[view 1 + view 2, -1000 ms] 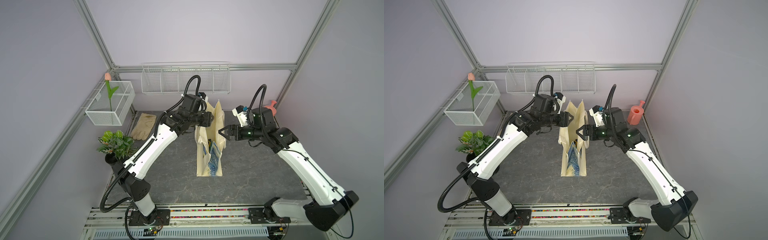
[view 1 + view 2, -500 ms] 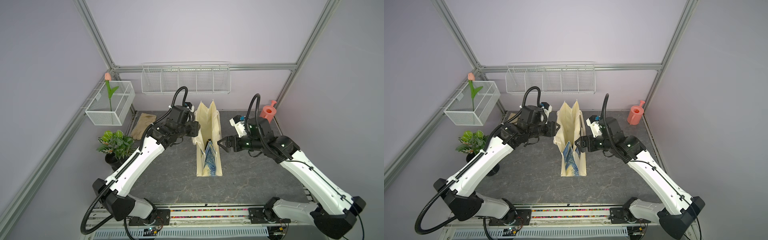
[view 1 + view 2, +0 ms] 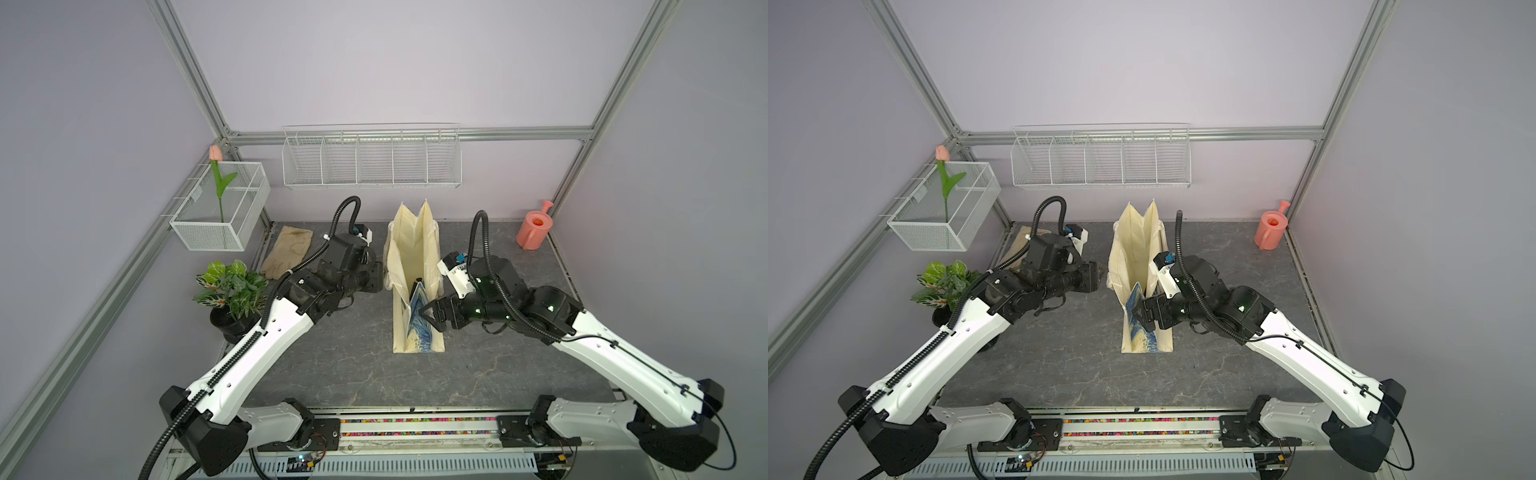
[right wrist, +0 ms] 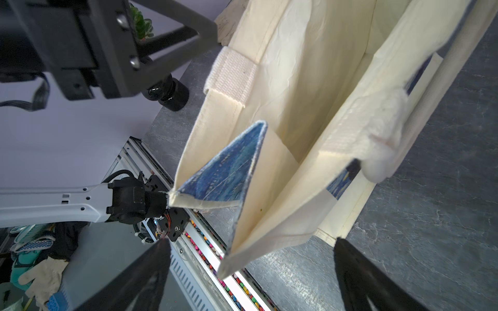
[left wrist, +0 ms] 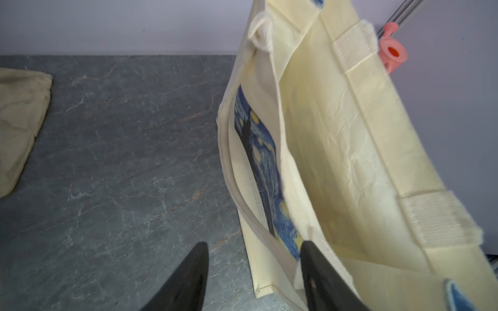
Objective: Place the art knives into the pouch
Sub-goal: Reset both arms
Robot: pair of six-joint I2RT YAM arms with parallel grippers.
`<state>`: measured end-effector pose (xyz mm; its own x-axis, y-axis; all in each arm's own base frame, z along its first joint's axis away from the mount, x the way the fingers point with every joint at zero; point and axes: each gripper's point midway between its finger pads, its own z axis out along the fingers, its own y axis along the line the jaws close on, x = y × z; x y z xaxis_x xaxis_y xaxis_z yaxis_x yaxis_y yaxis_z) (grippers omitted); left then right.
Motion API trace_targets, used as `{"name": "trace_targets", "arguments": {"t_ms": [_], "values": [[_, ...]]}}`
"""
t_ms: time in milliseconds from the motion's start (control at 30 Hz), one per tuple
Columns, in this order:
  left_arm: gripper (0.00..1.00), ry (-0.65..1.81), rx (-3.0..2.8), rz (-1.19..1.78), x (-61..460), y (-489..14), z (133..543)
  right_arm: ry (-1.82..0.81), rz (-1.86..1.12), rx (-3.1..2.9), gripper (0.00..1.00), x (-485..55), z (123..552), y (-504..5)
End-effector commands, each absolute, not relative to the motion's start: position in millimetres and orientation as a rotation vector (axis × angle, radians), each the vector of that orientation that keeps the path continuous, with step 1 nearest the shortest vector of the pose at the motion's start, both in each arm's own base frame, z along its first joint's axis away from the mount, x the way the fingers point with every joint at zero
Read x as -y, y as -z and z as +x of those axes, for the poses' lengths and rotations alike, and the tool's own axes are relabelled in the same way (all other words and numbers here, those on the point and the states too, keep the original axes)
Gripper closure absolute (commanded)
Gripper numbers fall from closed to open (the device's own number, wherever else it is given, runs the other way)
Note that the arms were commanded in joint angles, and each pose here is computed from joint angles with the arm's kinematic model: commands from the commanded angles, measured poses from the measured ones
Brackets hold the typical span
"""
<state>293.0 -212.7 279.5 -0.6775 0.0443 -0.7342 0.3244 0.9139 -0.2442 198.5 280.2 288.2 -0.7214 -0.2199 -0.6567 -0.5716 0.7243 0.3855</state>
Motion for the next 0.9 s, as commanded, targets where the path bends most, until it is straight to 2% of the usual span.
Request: {"name": "trace_targets", "arguments": {"t_ms": [0,233,467,600,867], "values": [[0.42,0.453,-2.219,0.144,193,-287,289,-0.694,-0.533,-2.329,0.04,-266,201,-285],[0.38,0.302,-2.177,0.031,146,-277,274,-0.532,-0.469,-2.343,0.01,-231,202,-259],[0.15,0.176,-2.173,-0.083,106,-257,260,-0.364,-0.323,-2.356,0.11,-180,212,-236],[0.01,0.118,-2.170,-0.132,91,-247,256,-0.286,-0.228,-2.370,0.12,-147,218,-227],[0.01,-0.044,-2.160,-0.199,68,-230,265,-0.030,0.020,-2.408,0.12,-76,246,-197]]}}
